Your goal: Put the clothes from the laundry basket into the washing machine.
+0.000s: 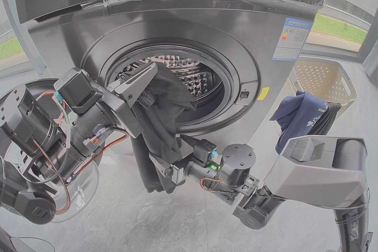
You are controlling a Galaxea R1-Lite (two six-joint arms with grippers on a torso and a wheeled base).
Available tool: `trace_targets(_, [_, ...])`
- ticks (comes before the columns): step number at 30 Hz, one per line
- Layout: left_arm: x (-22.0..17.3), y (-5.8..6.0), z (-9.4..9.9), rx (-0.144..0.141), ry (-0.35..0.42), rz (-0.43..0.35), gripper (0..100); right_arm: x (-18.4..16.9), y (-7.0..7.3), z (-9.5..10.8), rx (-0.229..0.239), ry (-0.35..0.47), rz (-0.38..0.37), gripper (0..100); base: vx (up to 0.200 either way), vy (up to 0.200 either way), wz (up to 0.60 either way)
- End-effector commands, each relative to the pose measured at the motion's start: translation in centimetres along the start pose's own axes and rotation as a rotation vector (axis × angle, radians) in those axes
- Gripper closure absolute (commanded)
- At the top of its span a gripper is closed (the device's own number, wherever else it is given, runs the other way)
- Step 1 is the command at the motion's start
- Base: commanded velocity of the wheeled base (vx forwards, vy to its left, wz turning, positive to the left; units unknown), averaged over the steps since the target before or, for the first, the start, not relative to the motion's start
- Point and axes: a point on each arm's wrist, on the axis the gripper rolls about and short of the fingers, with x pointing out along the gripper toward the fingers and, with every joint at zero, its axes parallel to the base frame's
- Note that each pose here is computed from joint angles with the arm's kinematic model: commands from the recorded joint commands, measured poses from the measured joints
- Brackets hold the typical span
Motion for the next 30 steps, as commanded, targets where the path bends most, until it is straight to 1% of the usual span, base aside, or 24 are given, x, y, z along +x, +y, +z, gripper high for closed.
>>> trace_targets(1, [-0.2, -0.2, 0.6, -0.001, -0.020, -0.007, 100, 2.3, -3.0, -2.6, -0.012, -0.012, -0.060, 0, 0.000, 0.000, 0.00])
trace_targets(2, [-0.2, -0.2, 0.7, 0.000, -0.022, -0.007, 100, 2.4, -3.2, -2.6, -0.012, -0.012, -0.063, 0, 0.000, 0.000, 0.00])
trace_targets(3, [-0.3, -0.3, 0.7, -0.001, -0.022, -0.009, 100, 2.8, -3.6, -2.5, -0.014, -0.032, -0.071, 0, 0.000, 0.000, 0.00])
trace_targets(5, [-0.3, -0.3, 0.7, -0.001, -0.022, -0.009, 100, 2.9, -3.6, -2.4, -0.014, -0.035, -0.070, 0, 0.000, 0.000, 0.00])
trace_targets(6, [-0.3, -0.9, 0.6, -0.012, -0.020, -0.031, 100, 3.4, -3.9, -2.3, -0.015, -0.054, -0.076, 0, 0.000, 0.000, 0.00])
trace_targets(8, [-0.3, -1.1, 0.6, -0.014, -0.018, -0.038, 100, 3.5, -3.9, -2.3, -0.014, -0.058, -0.074, 0, 0.000, 0.000, 0.00])
trace_targets(10, [-0.3, -1.5, 0.5, -0.022, -0.016, -0.054, 100, 3.6, -3.7, -2.5, -0.013, -0.059, -0.063, 0, 0.000, 0.000, 0.00])
trace_targets(12, [-0.3, -1.6, 0.5, -0.024, -0.018, -0.059, 100, 3.7, -3.4, -2.6, -0.011, -0.060, -0.056, 0, 0.000, 0.000, 0.00])
trace_targets(18, [-0.2, -1.6, 0.8, -0.027, -0.036, -0.065, 100, 4.6, -3.0, -2.5, -0.012, -0.091, -0.043, 0, 0.000, 0.000, 0.00])
trace_targets(21, [-0.2, -1.7, 0.8, -0.029, -0.037, -0.067, 100, 4.8, -2.7, -3.0, -0.011, -0.079, -0.038, 0, 0.000, 0.000, 0.00])
trace_targets(24, [-0.2, -1.7, 0.8, -0.029, -0.035, -0.068, 100, 5.0, -2.4, -3.2, -0.010, -0.085, -0.030, 0, 0.000, 0.000, 0.00])
trace_targets(25, [-0.2, -1.8, 0.9, -0.031, -0.038, -0.071, 100, 5.2, -2.2, -3.3, -0.008, -0.091, -0.025, 100, 0.000, 0.000, 0.00])
trace_targets(30, [-0.2, -1.8, 0.9, -0.032, -0.040, -0.069, 100, 5.9, -1.9, -2.8, -0.002, -0.127, -0.018, 100, 0.000, 0.000, 0.00])
